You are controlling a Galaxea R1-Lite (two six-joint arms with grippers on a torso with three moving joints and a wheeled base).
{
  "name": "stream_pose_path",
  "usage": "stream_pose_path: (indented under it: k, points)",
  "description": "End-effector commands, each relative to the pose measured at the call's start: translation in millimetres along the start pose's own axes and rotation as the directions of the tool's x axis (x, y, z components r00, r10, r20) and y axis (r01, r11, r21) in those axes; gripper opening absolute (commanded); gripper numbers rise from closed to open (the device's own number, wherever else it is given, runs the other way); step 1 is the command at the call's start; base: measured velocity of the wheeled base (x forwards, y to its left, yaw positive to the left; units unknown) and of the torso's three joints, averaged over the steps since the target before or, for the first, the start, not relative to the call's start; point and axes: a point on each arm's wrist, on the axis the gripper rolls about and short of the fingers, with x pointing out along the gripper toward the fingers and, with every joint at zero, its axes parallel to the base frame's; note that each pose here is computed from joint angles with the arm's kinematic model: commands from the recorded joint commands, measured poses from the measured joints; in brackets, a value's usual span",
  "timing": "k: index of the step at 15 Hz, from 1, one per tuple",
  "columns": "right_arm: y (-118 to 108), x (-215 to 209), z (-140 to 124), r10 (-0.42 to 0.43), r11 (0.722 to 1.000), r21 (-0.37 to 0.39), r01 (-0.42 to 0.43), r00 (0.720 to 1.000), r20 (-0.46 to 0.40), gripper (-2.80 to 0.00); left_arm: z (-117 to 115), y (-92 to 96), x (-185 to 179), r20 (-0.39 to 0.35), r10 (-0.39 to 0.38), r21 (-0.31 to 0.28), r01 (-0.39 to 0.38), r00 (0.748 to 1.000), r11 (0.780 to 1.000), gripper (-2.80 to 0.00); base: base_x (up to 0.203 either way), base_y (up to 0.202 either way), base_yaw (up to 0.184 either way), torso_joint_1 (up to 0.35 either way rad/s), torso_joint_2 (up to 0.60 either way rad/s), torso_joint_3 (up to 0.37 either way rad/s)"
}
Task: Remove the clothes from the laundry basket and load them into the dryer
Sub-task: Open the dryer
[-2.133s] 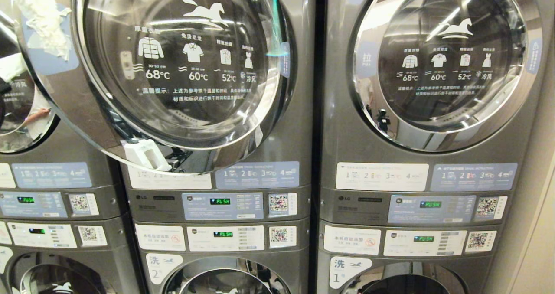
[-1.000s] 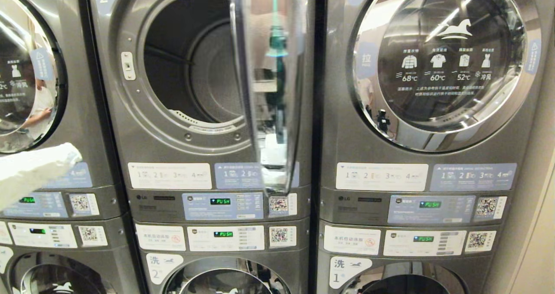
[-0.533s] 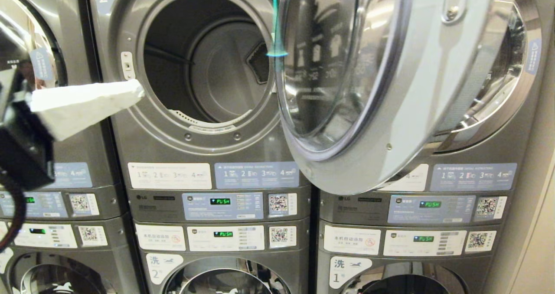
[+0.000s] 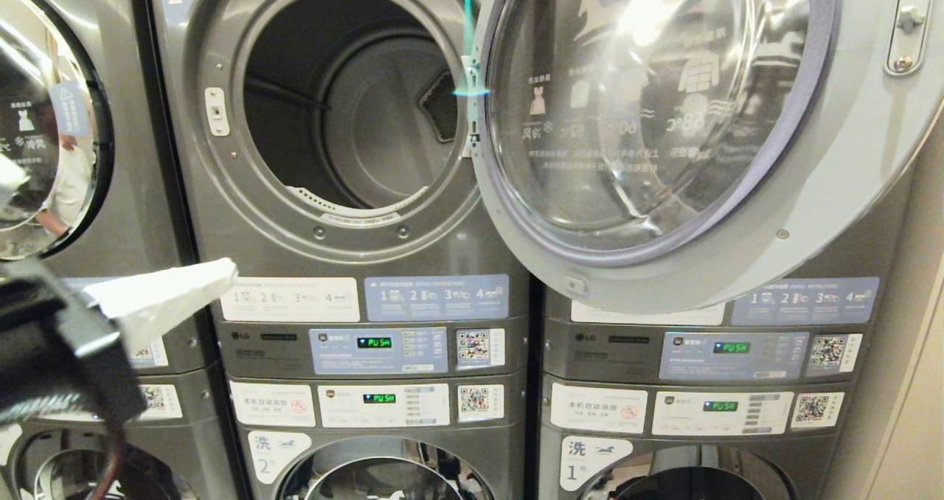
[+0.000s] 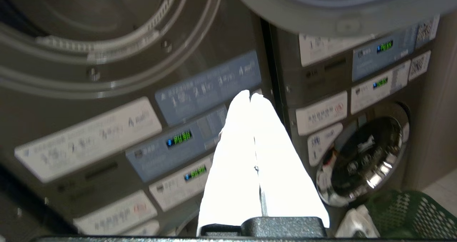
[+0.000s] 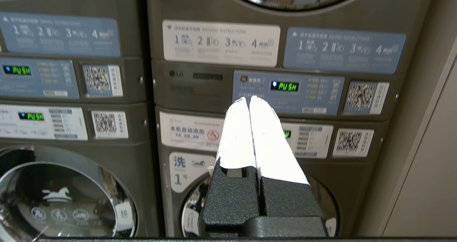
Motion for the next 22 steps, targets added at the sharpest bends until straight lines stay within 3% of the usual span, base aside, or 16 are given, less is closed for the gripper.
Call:
stream_pose_path:
  k: [1,3,6,8,10,11,13,15,17,18,19,22]
  points:
    - [0,1,-6,0.001,1.0,0.0,-0.001,1.0,-0.019,-2.8,-14,-3.6,-52,0.031,0.011,-0.013,-0.011,0.999,1.0,-2.8,0.0,0.0,0.0,0.0,0.0,0.0]
    - [0,2,-7,0.002,1.0,0.002,-0.002,1.0,-0.024,-2.8,-51,-10.7,-98,-0.104,-0.002,-0.042,-0.002,0.995,0.999,-2.8,0.0,0.0,0.0,0.0,0.0,0.0]
    - [0,2,-7,0.0,1.0,0.013,0.0,1.0,-0.026,-2.8,-119,-23.1,-141,-0.36,-0.043,-0.076,0.016,0.932,0.997,-2.8,0.0,0.0,0.0,0.0,0.0,0.0]
    - [0,2,-9,-0.003,1.0,0.025,0.004,0.999,-0.033,-2.8,-155,-29.0,-141,-0.409,-0.05,-0.099,0.01,0.911,0.995,-2.8,0.0,0.0,0.0,0.0,0.0,0.0]
    - [0,2,-9,-0.006,1.0,0.028,0.007,0.999,-0.034,-2.8,-176,-32.2,-130,-0.413,-0.05,-0.128,-0.004,0.91,0.992,-2.8,0.0,0.0,0.0,0.0,0.0,0.0]
    - [0,3,-11,-0.006,1.0,0.028,0.008,0.999,-0.041,-2.8,-178,-32.5,-125,-0.378,-0.046,-0.135,-0.006,0.925,0.991,-2.8,0.0,0.0,0.0,0.0,0.0,0.0]
    - [0,3,-11,-0.007,1.0,0.027,0.008,0.999,-0.043,-2.8,-177,-32.0,-120,-0.413,-0.015,-0.152,-0.053,0.91,0.987,-2.8,0.0,0.0,0.0,0.0,0.0,0.0]
    - [0,3,-11,-0.007,1.0,0.028,0.008,0.999,-0.043,-2.8,-177,-32.5,-117,-0.463,0.097,-0.174,-0.198,0.881,0.965,-2.8,0.0,0.0,0.0,0.0,0.0,0.0]
    - [0,3,-11,-0.007,1.0,0.028,0.008,0.999,-0.043,-2.8,-177,-33.7,-117,-0.489,0.235,-0.189,-0.365,0.84,0.912,-2.8,0.0,0.0,0.0,0.0,0.0,0.0]
    - [0,3,-11,-0.007,1.0,0.028,0.008,0.999,-0.043,-2.8,-177,-35.0,-119,-0.479,0.289,-0.193,-0.421,0.829,0.886,-2.8,0.0,0.0,0.0,0.0,0.0,0.0]
    - [0,3,-11,-0.007,1.0,0.027,0.008,0.999,-0.043,-2.8,-178,-37.3,-123,-0.439,0.327,-0.196,-0.445,0.837,0.874,-2.8,0.0,0.0,0.0,0.0,0.0,0.0]
    - [0,2,-11,-0.005,1.0,0.023,0.006,0.999,-0.044,-2.8,-182,-45.7,-136,-0.269,0.407,-0.197,-0.463,0.873,0.864,-2.8,0.0,0.0,0.0,0.0,0.0,0.0]
